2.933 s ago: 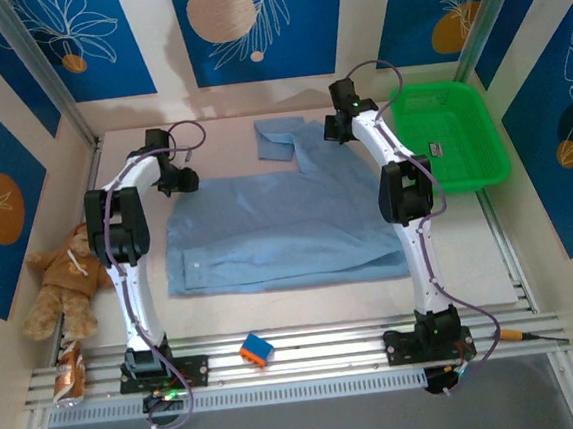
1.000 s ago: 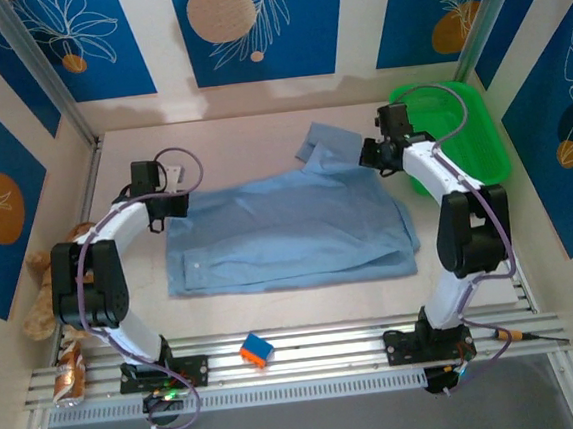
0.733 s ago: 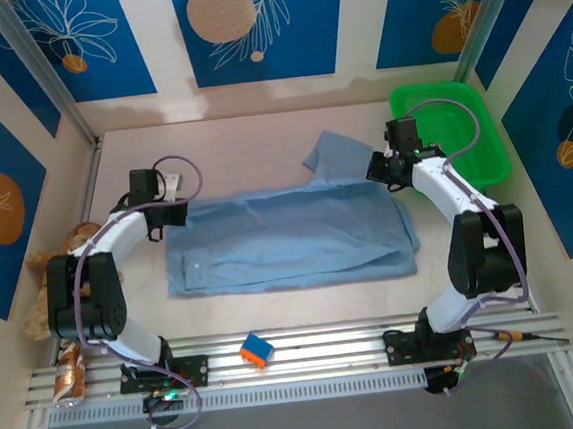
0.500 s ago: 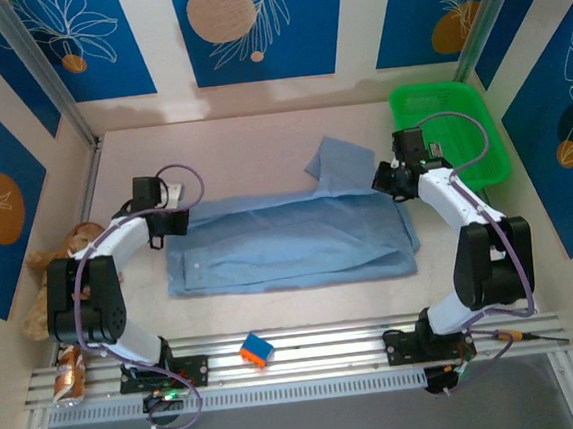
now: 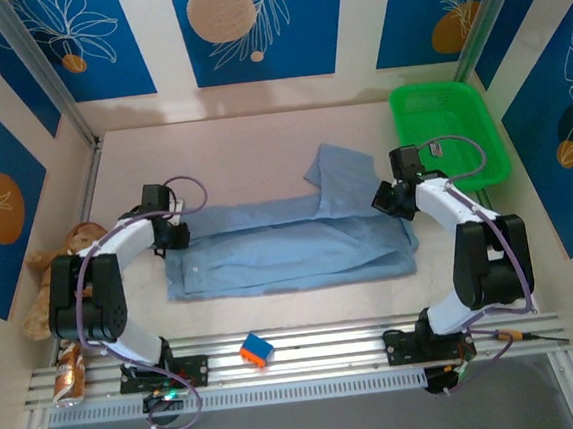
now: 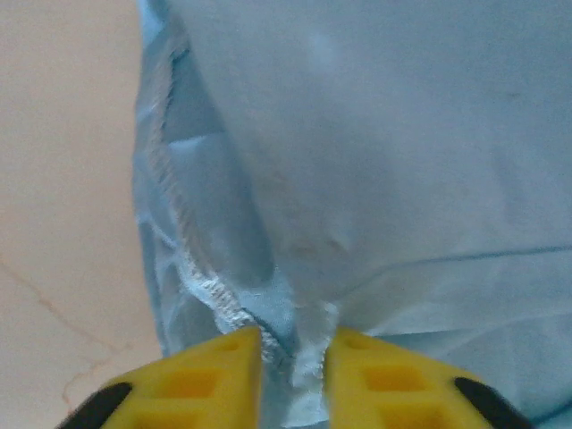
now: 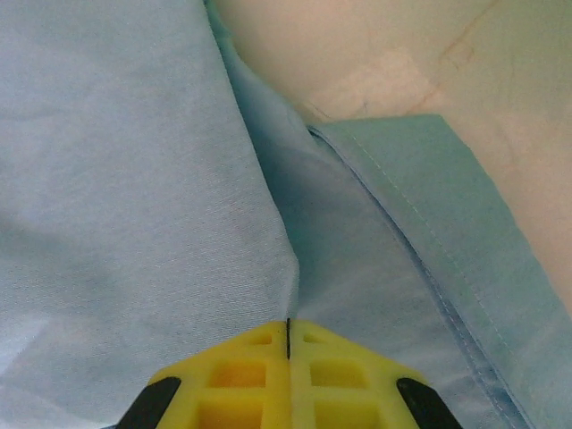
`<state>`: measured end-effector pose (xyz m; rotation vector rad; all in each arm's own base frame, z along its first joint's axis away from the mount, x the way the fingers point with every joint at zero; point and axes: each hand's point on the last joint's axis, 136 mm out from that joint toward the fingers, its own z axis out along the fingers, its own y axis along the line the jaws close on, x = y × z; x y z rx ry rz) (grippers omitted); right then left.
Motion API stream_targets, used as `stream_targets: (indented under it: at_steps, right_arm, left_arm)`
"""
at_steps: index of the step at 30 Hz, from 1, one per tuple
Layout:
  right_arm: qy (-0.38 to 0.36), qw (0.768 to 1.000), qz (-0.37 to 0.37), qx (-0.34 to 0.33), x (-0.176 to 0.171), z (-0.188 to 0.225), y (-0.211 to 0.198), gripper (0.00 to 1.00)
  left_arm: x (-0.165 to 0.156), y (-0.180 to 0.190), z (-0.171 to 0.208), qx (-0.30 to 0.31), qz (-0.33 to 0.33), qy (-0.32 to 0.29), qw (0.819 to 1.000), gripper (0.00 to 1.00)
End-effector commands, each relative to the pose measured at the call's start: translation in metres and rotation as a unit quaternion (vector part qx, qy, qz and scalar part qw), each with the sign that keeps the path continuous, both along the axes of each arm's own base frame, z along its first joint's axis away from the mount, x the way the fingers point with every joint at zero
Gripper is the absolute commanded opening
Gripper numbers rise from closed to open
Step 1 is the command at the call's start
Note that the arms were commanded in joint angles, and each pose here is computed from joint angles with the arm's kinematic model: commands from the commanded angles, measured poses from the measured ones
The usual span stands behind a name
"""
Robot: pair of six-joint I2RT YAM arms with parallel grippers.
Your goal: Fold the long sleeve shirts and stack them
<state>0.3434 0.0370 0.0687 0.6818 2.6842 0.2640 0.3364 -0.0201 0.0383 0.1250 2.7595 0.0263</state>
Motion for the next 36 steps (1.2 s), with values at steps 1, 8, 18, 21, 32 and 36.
stream_targets:
  at_steps: [1,8,18,21,32,36]
  right_arm:
    - [0.036,0.999,0.002,-0.003,-0.010,-0.013,0.004,0.13]
    - [-0.027,0.999,0.031,-0.031,0.003,0.057,0.004,0.62]
    - [-0.065,0.995,0.070,-0.040,0.106,0.088,-0.001,0.70]
    - [-0.049,0.995,0.077,-0.043,0.136,0.068,0.000,0.69]
    - [0.017,0.995,0.080,-0.056,0.184,-0.016,0.008,0.66]
    - [0.037,0.995,0.075,-0.058,0.187,-0.031,0.009,0.65]
  left_arm:
    - [0.001,0.013,0.011,0.024,0.046,-0.001,0.999,0.51]
    - [0.022,-0.011,0.112,-0.053,0.078,-0.137,0.986,0.79]
    - [0.049,-0.182,0.133,-0.220,-0.105,-0.117,0.963,0.87]
    - [0.056,-0.198,0.108,-0.241,-0.090,-0.091,0.962,0.87]
    - [0.057,-0.198,0.020,-0.232,-0.033,-0.027,0.972,0.85]
    - [0.052,-0.193,0.007,-0.221,-0.027,-0.018,0.975,0.85]
